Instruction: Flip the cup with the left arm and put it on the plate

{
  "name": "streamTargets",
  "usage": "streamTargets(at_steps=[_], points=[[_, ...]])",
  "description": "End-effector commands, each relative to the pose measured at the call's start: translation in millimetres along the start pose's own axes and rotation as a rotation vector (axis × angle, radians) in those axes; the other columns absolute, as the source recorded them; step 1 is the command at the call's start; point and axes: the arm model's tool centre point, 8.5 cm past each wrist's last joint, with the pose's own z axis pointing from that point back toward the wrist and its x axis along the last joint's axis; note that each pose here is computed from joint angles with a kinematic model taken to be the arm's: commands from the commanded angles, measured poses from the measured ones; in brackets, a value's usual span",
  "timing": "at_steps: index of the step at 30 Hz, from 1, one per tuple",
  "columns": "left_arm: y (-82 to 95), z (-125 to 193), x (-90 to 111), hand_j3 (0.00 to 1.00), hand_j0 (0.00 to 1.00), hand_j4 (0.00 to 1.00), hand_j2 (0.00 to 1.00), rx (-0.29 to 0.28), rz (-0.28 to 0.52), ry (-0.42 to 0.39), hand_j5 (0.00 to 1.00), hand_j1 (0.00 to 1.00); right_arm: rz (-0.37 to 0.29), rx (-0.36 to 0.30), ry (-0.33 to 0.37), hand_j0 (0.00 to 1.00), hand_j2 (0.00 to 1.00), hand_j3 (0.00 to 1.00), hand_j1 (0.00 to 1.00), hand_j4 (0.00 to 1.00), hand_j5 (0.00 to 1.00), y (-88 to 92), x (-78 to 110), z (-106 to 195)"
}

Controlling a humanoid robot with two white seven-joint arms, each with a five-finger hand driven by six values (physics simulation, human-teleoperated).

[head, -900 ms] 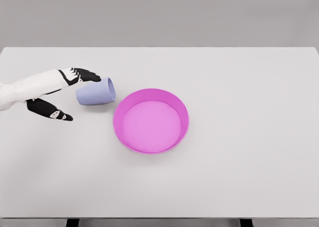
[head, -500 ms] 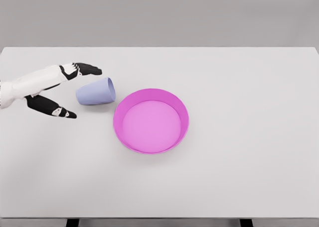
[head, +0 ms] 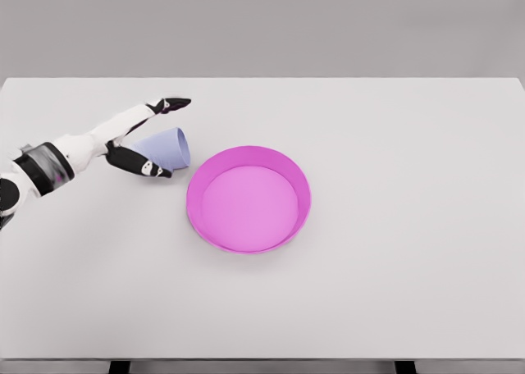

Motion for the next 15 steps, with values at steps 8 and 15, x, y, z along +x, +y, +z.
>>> streamTargets(at_steps=[8,15], points=[[-4.9,-7.7,-9.7,1.0,1.0,1.0,1.0,-0.057,-0.184,0.114,1.0,1.0,0.0,0.0,0.001,1.0,1.0,1.0,1.0,1.0,1.0,0.1,-1.0,0.0],[0.1,-14.8,1.5,1.0,1.0,1.0,1.0,-0.075,-0.236,0.103,1.0,1.0,0.0,0.0,0.001,1.0,1.0,1.0,1.0,1.0,1.0,0.1,-1.0,0.0]])
